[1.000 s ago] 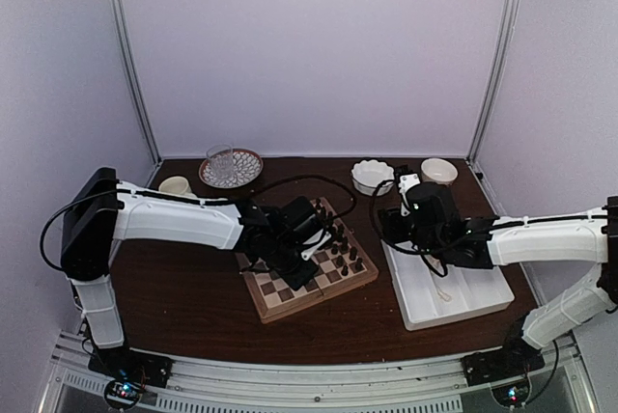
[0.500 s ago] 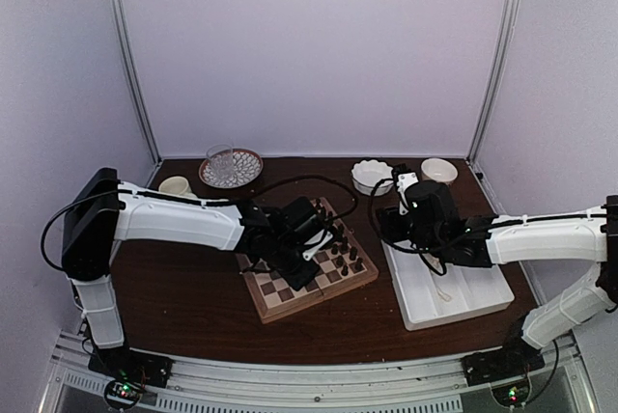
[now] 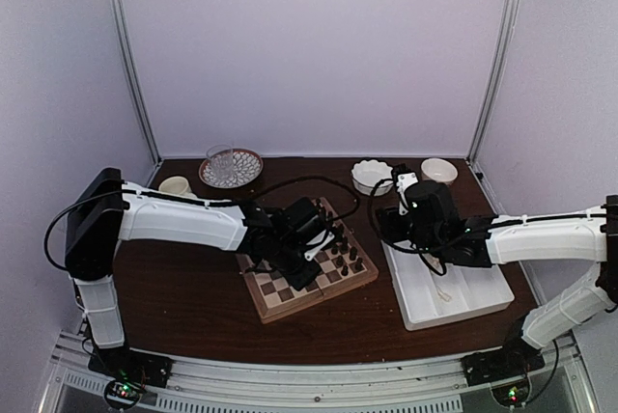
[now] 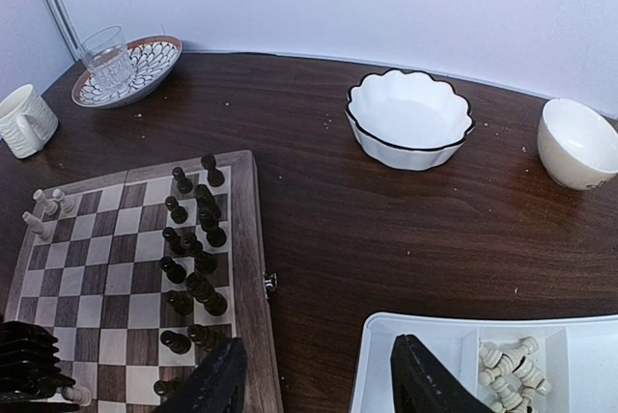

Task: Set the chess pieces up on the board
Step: Pick up the pawn from the chessboard.

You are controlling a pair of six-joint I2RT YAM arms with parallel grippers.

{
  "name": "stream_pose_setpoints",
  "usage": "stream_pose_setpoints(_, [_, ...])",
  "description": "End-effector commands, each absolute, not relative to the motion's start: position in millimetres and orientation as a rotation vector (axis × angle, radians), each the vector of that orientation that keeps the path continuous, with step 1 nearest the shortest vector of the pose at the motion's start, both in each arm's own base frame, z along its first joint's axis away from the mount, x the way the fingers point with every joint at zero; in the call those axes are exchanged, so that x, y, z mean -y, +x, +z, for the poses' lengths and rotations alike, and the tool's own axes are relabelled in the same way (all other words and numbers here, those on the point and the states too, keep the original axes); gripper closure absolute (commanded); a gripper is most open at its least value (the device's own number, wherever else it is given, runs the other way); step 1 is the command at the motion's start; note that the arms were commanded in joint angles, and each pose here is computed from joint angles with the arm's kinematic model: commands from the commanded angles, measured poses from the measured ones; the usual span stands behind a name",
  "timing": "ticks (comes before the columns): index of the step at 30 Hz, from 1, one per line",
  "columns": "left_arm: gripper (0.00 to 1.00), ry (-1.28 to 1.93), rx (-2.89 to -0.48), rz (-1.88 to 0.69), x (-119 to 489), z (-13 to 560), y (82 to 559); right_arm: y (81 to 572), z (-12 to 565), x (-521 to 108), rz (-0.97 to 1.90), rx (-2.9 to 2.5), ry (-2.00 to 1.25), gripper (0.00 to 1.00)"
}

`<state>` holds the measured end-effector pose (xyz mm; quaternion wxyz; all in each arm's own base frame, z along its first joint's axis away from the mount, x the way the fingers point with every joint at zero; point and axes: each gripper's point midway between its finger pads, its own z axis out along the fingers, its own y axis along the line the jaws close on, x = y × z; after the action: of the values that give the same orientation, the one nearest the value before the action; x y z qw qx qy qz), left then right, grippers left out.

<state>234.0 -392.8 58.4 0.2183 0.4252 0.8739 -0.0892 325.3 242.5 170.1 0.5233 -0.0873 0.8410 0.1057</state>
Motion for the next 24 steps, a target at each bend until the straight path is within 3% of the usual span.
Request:
stream_pose_setpoints(1, [0.83, 1.172, -2.373, -0.254, 403, 66, 241, 327, 179, -246, 0.270, -2.003, -0.205, 0.46])
stream_pose_setpoints(7, [0.90, 1.166, -2.371, -0.228, 401, 65, 243, 327, 179, -246, 0.270, -2.003, -0.205, 0.46])
stream_pose_setpoints(24, [0.95, 1.035, -2.368, -0.100, 364, 76, 275, 327, 176, -248, 0.272, -2.011, -0.212, 0.46])
